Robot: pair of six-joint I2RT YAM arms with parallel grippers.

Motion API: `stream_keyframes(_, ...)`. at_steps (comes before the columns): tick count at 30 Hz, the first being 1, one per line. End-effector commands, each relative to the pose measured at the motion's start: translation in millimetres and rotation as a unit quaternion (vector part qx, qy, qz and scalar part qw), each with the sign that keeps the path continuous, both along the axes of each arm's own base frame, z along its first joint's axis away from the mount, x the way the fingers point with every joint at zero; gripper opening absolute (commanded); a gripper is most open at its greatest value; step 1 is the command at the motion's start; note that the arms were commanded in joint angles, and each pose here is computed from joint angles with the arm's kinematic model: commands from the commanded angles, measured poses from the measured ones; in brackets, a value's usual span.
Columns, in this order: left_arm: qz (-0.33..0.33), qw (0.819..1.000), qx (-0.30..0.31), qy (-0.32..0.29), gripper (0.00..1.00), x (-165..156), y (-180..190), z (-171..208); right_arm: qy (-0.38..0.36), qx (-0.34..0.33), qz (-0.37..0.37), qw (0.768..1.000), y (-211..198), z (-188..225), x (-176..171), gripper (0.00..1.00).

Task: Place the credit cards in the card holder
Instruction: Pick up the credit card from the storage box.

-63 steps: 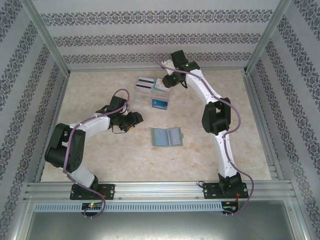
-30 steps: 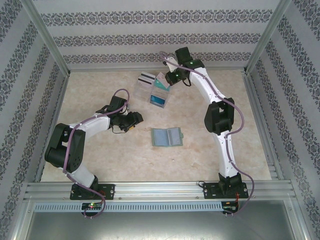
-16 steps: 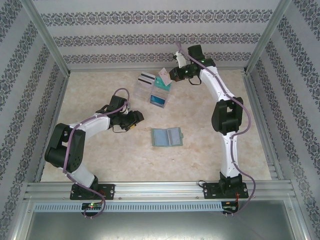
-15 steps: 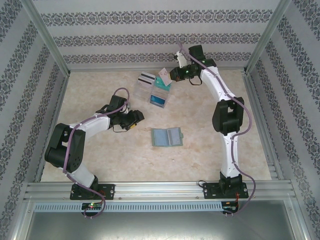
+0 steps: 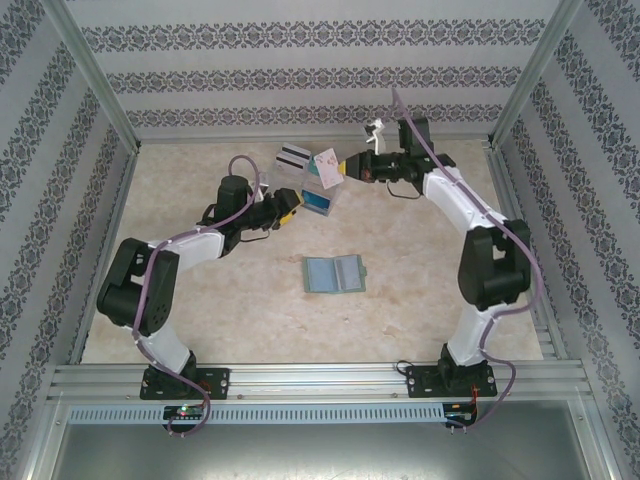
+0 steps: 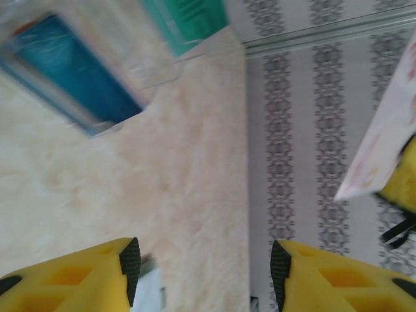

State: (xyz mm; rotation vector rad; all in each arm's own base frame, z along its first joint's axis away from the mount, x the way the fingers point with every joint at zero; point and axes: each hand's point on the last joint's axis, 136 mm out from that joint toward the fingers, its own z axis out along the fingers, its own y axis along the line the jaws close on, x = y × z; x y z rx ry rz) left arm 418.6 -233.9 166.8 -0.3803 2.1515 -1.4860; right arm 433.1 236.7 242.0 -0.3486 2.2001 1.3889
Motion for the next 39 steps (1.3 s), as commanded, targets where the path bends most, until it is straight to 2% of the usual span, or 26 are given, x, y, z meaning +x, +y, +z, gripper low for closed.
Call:
stream_keyframes(1, -0.020, 0.992, -0.091, -0.089, 0.56, 9, -10, 56, -0.004, 0.057, 0.019, 0.998, 9, 23, -23, 0.00)
stream_keyframes(4, -0.025, 0.986, -0.121, -0.112, 0.54, 11, -13, 72, 0.010, 0.056, 0.015, 0.998, 8, 16, -36, 0.00)
stream_keyframes(11, -0.049, 0.981, -0.144, -0.124, 0.51, 14, -29, 87, 0.033, 0.074, 0.036, 0.996, 29, 6, -51, 0.00)
stream_keyframes(14, -0.057, 0.980, -0.144, -0.125, 0.47, 14, -35, 90, 0.035, 0.080, 0.043, 0.995, 37, 5, -52, 0.00)
stream_keyframes(17, -0.061, 0.980, -0.143, -0.125, 0.35, 12, -36, 91, 0.041, 0.080, 0.039, 0.995, 36, 0, -48, 0.00)
stream_keyframes(21, -0.058, 0.982, -0.132, -0.126, 0.05, 10, -34, 89, 0.048, 0.080, 0.031, 0.995, 32, -4, -46, 0.00)
stream_keyframes(22, -0.058, 0.982, -0.129, -0.126, 0.00, 9, -34, 89, 0.049, 0.080, 0.026, 0.995, 31, -5, -45, 0.03)
stream_keyframes(23, -0.057, 0.982, -0.127, -0.126, 0.00, 9, -34, 88, 0.051, 0.082, 0.021, 0.995, 29, -5, -44, 0.16)
stream_keyframes(24, -0.058, 0.982, -0.126, -0.125, 0.00, 9, -34, 88, 0.055, 0.086, 0.022, 0.995, 29, -4, -43, 0.23)
stream_keyframes(26, -0.060, 0.982, -0.126, -0.125, 0.00, 9, -35, 88, 0.056, 0.097, 0.027, 0.993, 32, 0, -43, 0.28)
stream_keyframes(32, -0.065, 0.981, -0.128, -0.128, 0.00, 7, -38, 90, 0.059, 0.114, 0.040, 0.991, 42, 6, -41, 0.29)
stream_keyframes(39, -0.070, 0.980, -0.131, -0.130, 0.00, 6, -39, 94, 0.076, 0.109, 0.045, 0.990, 46, -7, -42, 0.29)
